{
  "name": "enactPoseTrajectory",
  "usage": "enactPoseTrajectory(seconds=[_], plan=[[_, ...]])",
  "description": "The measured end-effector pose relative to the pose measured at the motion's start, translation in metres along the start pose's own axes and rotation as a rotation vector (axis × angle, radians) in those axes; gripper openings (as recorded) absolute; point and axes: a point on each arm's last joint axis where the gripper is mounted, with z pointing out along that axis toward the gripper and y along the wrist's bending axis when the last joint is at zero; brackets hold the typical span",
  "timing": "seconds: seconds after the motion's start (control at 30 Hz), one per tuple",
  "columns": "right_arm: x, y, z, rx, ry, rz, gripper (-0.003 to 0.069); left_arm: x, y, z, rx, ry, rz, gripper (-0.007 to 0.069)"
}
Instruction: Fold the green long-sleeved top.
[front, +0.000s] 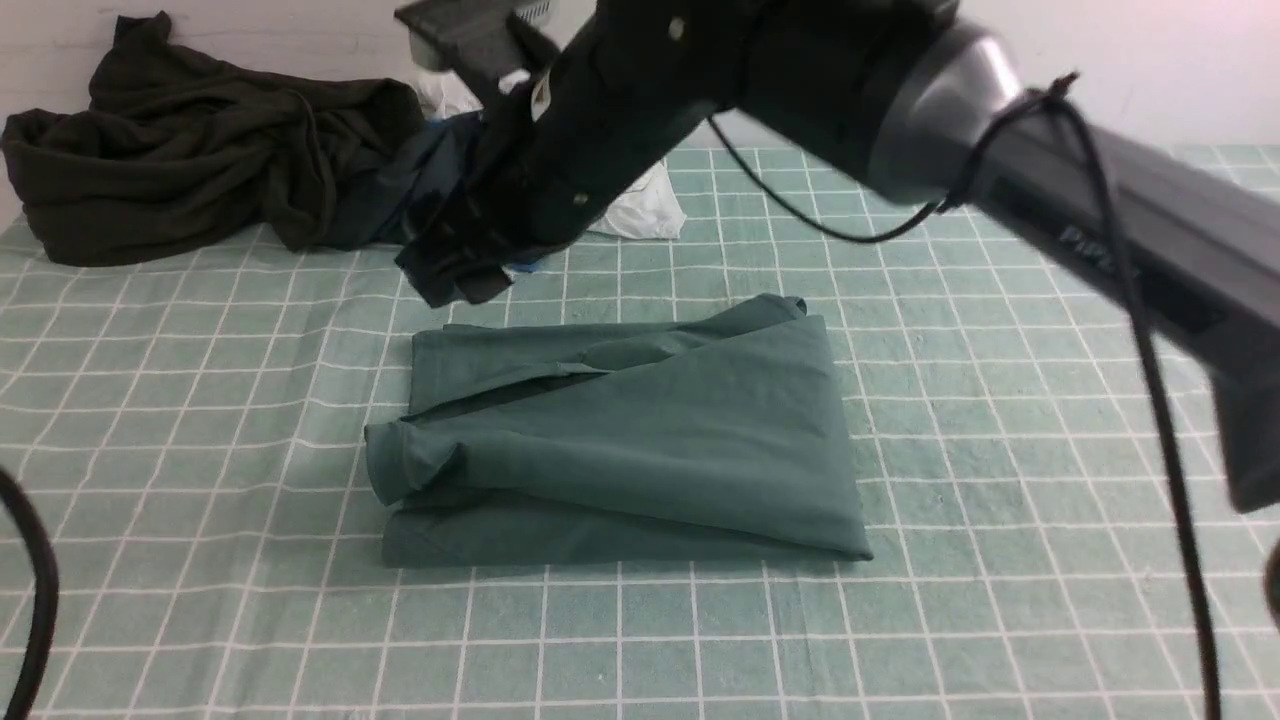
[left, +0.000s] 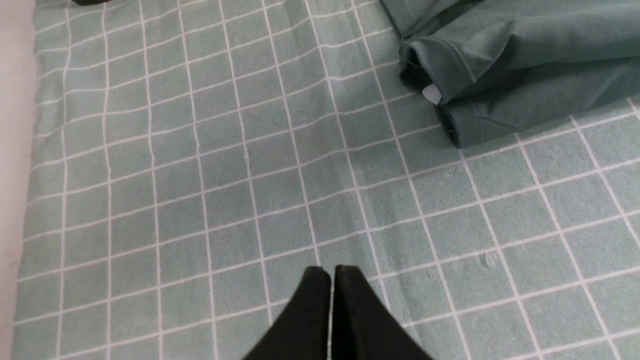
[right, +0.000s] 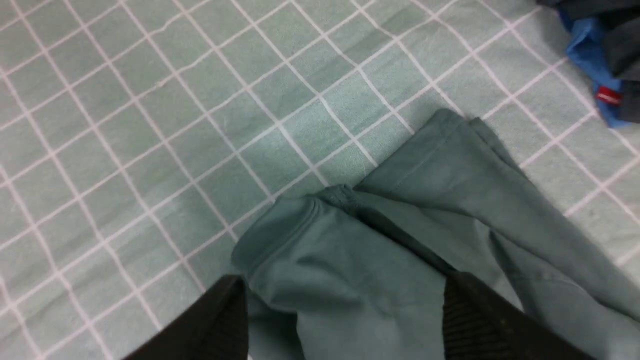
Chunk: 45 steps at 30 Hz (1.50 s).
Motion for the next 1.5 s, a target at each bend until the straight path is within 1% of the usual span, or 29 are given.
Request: enactPoseTrajectory(seconds=[0.07,0.17,0.2,0.23,0.27,0.3,0.4,0.47,0.57,0.6,0.63,0.67,0.7,0.73,0.77,0.8,0.83,0.9,0.97,1.03,1.3,1.5], plan=[[-0.002,-0.003,-0.023,0.033,0.001,-0.015,0.0473,0.018,-0.002,0.0,-0.002,-0.049,-0.008,-0.0003],[-0.001,-0.008,-0.056,0.067,-0.021,-0.015,0.0405,0.04,-0.005,0.003,-0.003,-0.116,-0.011,-0.0003],[-0.001,-0.008,-0.058,0.067,-0.022,-0.015,0.0405,0.04,-0.005,0.002,-0.003,-0.126,-0.012,-0.0003],[0.004,-0.01,-0.074,0.074,-0.027,-0.007,0.0349,0.049,-0.006,0.002,-0.006,-0.155,-0.012,-0.0003],[0.008,-0.01,-0.077,0.072,-0.015,-0.002,0.0318,0.053,-0.006,0.003,-0.006,-0.161,-0.012,-0.0003],[0.015,-0.009,-0.091,0.07,-0.014,0.003,0.0258,0.059,-0.007,0.002,-0.006,-0.181,-0.015,-0.0003],[0.043,-0.007,-0.114,0.068,0.026,0.024,0.014,0.067,-0.007,0.002,-0.008,-0.195,-0.017,-0.0003],[0.061,-0.005,-0.135,0.076,-0.013,0.039,0.0072,0.071,-0.008,0.002,-0.008,-0.192,-0.018,-0.0003],[0.094,0.001,-0.174,0.108,-0.133,0.056,0.0004,0.072,-0.008,0.002,-0.008,-0.189,-0.018,-0.0003],[0.1,0.003,-0.178,0.111,-0.14,0.056,0.0002,0.072,-0.008,0.002,-0.008,-0.189,-0.018,-0.0003],[0.117,0.008,-0.194,0.125,-0.2,0.057,-0.0008,0.073,-0.008,0.002,-0.008,-0.186,-0.018,-0.0003],[0.117,0.008,-0.194,0.125,-0.2,0.057,-0.0008,0.073,-0.008,0.002,-0.008,-0.186,-0.018,-0.0003],[0.14,0.015,-0.212,0.141,-0.278,0.054,-0.0011,0.073,-0.008,0.003,-0.008,-0.183,-0.018,-0.0003],[0.15,0.018,-0.218,0.147,-0.32,0.054,-0.0012,0.073,-0.008,0.003,-0.008,-0.184,-0.018,-0.0003],[0.155,0.02,-0.22,0.148,-0.327,0.054,-0.0012,0.073,-0.008,0.003,-0.008,-0.184,-0.018,-0.0003],[0.169,0.023,-0.227,0.155,-0.37,0.054,-0.0013,0.073,-0.008,0.003,-0.008,-0.182,-0.018,-0.0003],[0.171,0.024,-0.227,0.155,-0.37,0.054,-0.0013,0.073,-0.008,0.003,-0.008,-0.182,-0.018,-0.0003],[0.191,0.028,-0.234,0.165,-0.429,0.054,-0.0013,0.073,-0.008,0.003,-0.008,-0.182,-0.018,-0.0003],[0.199,0.03,-0.236,0.162,-0.447,0.059,-0.0013,0.073,-0.008,0.003,-0.008,-0.182,-0.018,-0.0003],[0.215,0.035,-0.237,0.149,-0.455,0.072,-0.0014,0.073,-0.008,0.003,-0.008,-0.181,-0.018,-0.0003],[0.236,0.041,-0.249,0.15,-0.454,0.06,-0.0014,0.074,-0.008,0.003,-0.008,-0.176,-0.018,-0.0003],[0.242,0.044,-0.263,0.174,-0.534,0.042,-0.0014,0.074,-0.008,0.003,-0.008,-0.175,-0.018,-0.0003]])
